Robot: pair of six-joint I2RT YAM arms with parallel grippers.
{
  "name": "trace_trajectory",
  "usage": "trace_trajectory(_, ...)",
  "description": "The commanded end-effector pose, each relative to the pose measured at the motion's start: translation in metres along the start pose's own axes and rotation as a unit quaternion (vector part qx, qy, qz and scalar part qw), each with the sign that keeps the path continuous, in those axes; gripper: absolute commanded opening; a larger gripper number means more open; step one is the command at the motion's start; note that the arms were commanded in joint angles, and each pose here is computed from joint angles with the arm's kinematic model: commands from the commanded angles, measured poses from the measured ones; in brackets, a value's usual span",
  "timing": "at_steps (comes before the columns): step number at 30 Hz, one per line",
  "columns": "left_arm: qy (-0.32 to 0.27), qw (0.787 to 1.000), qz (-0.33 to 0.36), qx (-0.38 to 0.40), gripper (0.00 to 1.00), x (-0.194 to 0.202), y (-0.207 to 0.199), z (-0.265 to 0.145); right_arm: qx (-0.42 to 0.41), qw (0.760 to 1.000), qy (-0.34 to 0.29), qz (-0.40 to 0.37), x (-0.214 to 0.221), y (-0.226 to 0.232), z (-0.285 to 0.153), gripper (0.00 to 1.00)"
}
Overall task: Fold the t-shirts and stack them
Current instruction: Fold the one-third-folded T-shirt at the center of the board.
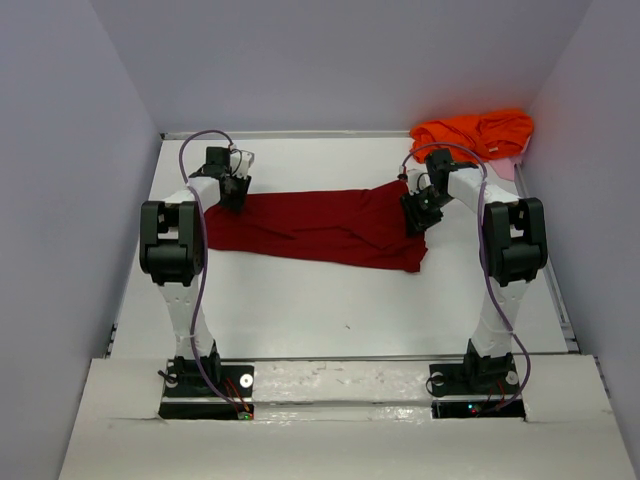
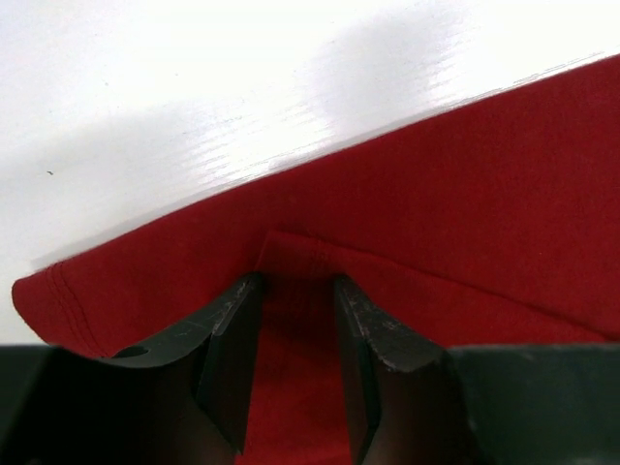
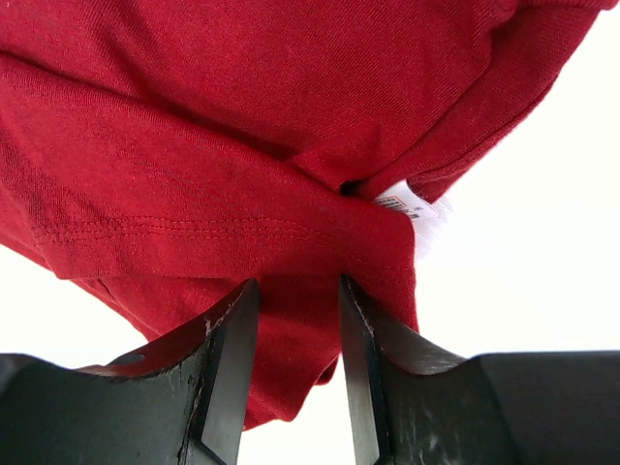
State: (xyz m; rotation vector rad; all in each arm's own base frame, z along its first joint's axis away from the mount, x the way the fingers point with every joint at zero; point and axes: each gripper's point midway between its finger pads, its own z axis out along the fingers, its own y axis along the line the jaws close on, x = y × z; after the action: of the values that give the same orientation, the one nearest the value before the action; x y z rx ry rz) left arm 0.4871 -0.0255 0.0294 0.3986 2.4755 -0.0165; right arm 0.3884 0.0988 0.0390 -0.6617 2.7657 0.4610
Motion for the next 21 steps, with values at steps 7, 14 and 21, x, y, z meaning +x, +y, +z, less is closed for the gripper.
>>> trace_trajectory(7,-0.02,1.0,0.009,-0.009,0.18,-0.015,0.003,-0.005,-0.005,1.0,-0.019,-0.015,-0.007,0.007,-0.014,0.44)
trace_trajectory(14,-0.036,0.999,0.01,-0.009,0.0,-0.024,0.003,-0.017,-0.003,1.0,-0.018,-0.015,-0.006,0.005,-0.013,0.44)
trace_trajectory(21,-0.043,0.999,0.021,-0.018,0.0,-0.026,0.005,-0.035,-0.002,1.0,-0.018,-0.015,-0.006,0.005,-0.012,0.44)
